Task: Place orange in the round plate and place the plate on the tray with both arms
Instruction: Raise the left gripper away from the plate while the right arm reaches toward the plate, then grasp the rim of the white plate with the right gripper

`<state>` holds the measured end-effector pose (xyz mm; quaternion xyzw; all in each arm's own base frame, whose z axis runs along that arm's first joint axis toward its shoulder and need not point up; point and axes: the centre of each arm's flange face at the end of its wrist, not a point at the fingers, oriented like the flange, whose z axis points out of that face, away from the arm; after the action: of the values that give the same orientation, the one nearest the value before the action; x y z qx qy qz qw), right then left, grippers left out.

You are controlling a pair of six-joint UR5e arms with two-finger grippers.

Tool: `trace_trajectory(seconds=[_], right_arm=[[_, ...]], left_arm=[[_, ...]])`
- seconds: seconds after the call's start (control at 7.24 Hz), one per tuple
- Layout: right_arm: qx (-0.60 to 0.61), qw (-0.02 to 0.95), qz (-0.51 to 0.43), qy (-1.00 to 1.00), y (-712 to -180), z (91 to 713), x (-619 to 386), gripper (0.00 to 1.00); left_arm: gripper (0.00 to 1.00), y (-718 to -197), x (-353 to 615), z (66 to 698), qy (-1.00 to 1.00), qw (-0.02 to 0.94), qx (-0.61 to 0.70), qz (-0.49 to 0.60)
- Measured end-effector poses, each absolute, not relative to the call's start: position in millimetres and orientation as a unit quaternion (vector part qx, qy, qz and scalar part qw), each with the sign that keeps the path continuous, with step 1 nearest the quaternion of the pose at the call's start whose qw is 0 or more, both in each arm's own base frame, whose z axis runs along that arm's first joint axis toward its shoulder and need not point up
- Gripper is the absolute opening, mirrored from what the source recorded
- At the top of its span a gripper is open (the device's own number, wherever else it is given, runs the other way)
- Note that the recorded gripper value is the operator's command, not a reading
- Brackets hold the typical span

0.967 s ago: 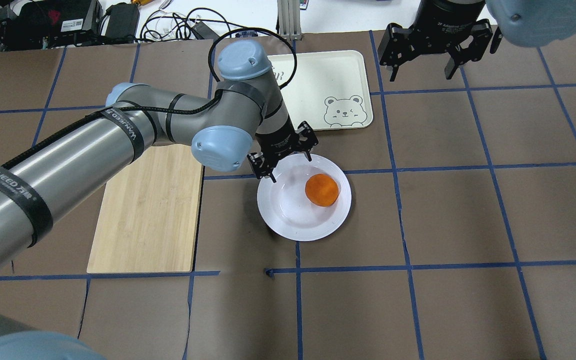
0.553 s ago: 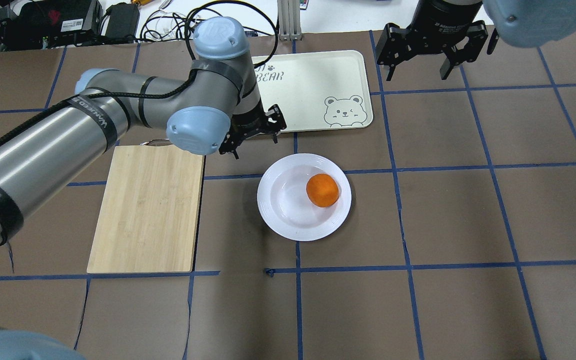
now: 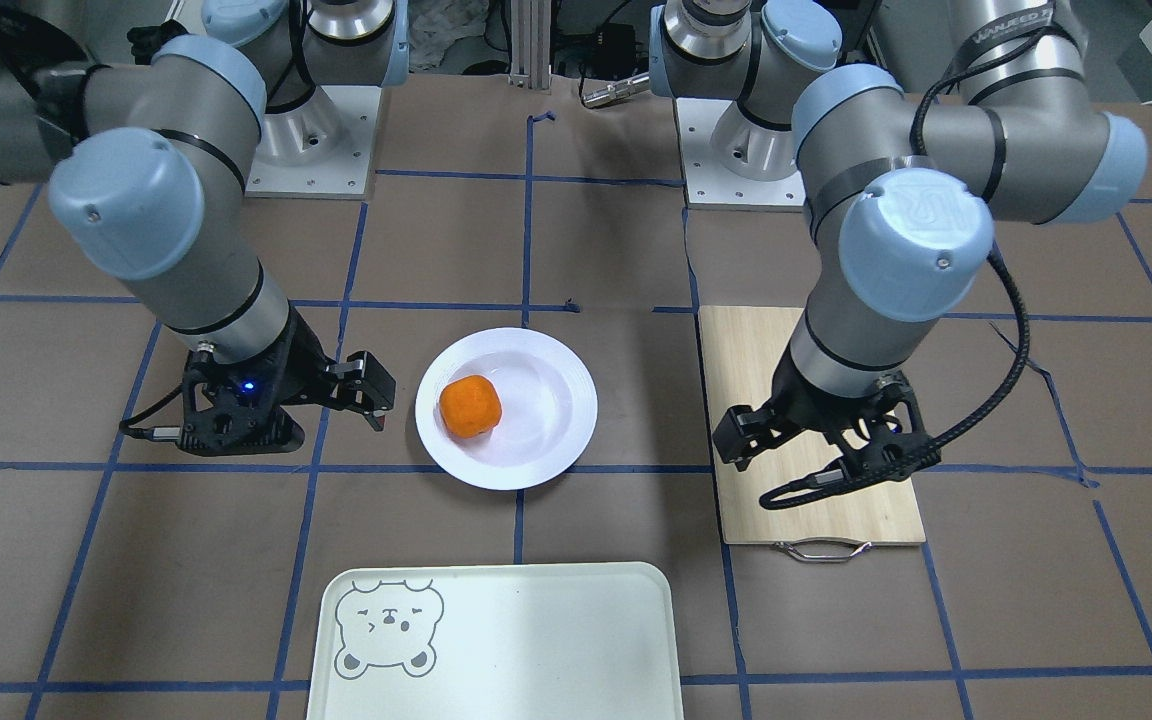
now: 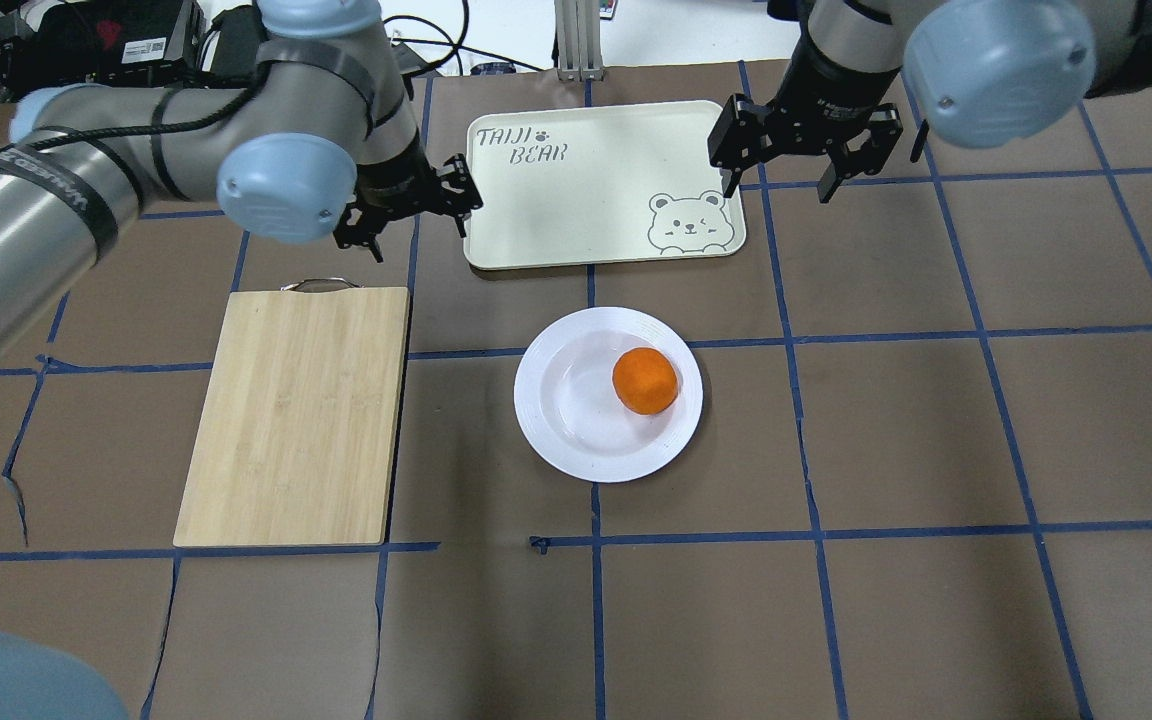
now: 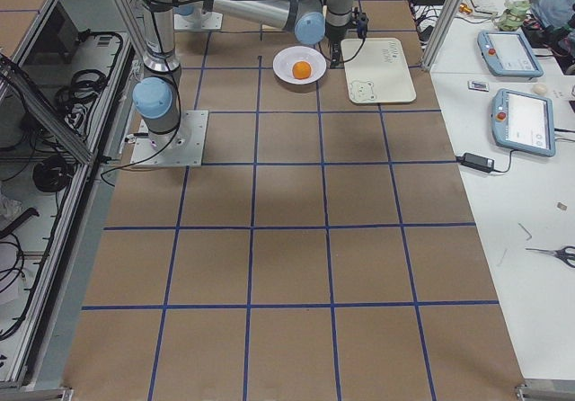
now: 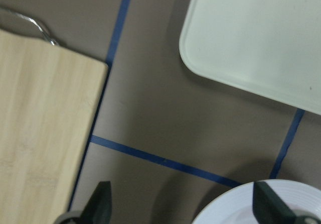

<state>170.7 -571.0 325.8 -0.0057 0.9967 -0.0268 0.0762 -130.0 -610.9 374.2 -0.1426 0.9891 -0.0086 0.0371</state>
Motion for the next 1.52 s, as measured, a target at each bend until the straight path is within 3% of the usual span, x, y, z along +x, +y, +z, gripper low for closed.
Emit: trace_trajectory(seconds=[0.55, 0.97, 1.52], right_arm=[[-0.004, 0.080, -0.039, 0.996, -516, 217, 173, 1.00], [0.015, 0.116, -0.014, 0.993, -494, 187, 187, 1.00], [0.045, 0.132, 0.004, 0.990, -478, 183, 220, 1.00]], left_arm=[[1.00, -608, -92, 395, 0.992, 0.048, -0.114, -0.013], [1.00, -607, -71, 384, 0.991, 0.103, -0.085, 0.000], [1.00, -605, -68, 385, 0.994, 0.058, -0.095, 0.003]])
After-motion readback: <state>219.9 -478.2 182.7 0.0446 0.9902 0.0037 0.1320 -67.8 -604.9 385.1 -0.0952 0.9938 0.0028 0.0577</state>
